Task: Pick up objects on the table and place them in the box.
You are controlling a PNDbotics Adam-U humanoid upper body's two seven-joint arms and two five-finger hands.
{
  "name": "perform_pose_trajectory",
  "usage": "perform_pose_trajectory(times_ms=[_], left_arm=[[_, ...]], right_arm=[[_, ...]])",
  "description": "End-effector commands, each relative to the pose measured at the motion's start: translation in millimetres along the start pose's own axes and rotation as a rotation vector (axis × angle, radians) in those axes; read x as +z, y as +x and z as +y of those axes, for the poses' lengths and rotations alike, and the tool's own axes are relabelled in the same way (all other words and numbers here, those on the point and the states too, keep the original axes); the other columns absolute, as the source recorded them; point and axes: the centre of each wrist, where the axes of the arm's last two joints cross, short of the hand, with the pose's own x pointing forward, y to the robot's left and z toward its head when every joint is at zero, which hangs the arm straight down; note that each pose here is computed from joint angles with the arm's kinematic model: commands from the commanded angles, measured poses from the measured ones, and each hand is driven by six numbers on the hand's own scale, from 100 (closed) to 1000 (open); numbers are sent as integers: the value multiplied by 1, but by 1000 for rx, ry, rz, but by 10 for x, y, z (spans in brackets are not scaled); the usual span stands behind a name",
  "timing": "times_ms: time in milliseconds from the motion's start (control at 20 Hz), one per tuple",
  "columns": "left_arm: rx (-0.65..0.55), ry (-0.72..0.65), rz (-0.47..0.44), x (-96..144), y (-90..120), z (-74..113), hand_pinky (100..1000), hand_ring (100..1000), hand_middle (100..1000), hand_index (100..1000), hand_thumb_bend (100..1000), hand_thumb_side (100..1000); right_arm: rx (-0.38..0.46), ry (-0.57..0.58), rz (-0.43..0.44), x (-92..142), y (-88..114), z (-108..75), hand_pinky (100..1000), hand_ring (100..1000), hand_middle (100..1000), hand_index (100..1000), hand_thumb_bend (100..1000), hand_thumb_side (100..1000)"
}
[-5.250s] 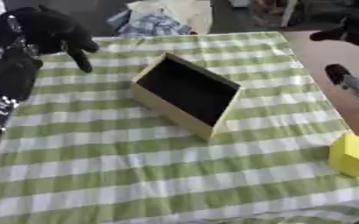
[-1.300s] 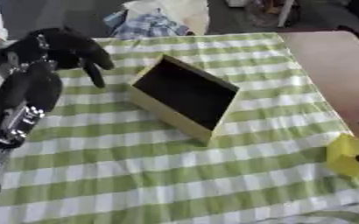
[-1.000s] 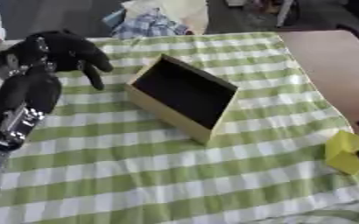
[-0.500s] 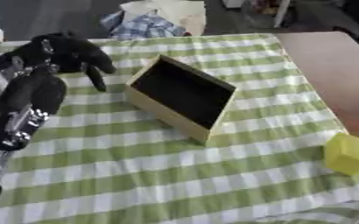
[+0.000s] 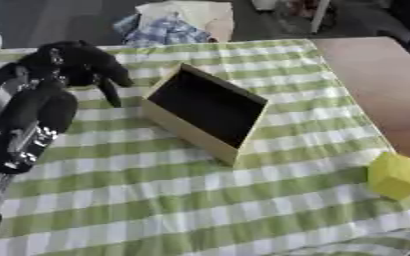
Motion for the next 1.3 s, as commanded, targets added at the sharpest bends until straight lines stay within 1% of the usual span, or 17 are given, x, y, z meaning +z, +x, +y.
perform_pose_trajectory(times_ms=[50, 200, 700, 1250, 1300], left_arm=[[-17, -2, -16, -29, 49, 41, 525, 697, 674, 827, 100, 666], [-15, -6, -15, -29, 47, 34, 525, 697, 673, 827, 100, 666], [-6, -20, -12, -29, 39, 11, 524, 695, 670, 819, 100, 666], [6, -29, -6, -25, 32, -6, 523, 692, 667, 818, 100, 660], [6, -29, -5, -23, 32, -7, 523, 692, 665, 818, 100, 656]], right_arm=[[83, 9, -33, -6, 34, -166, 993, 902, 885, 999, 248, 630], [96, 24, -46, -20, 50, -149, 993, 904, 888, 1000, 246, 640], [97, 76, -70, -75, 33, -122, 995, 911, 897, 1000, 249, 682], [85, 160, -63, -144, -67, -59, 1000, 920, 901, 1000, 263, 711], [82, 167, -60, -146, -79, -48, 999, 920, 899, 1000, 262, 702]])
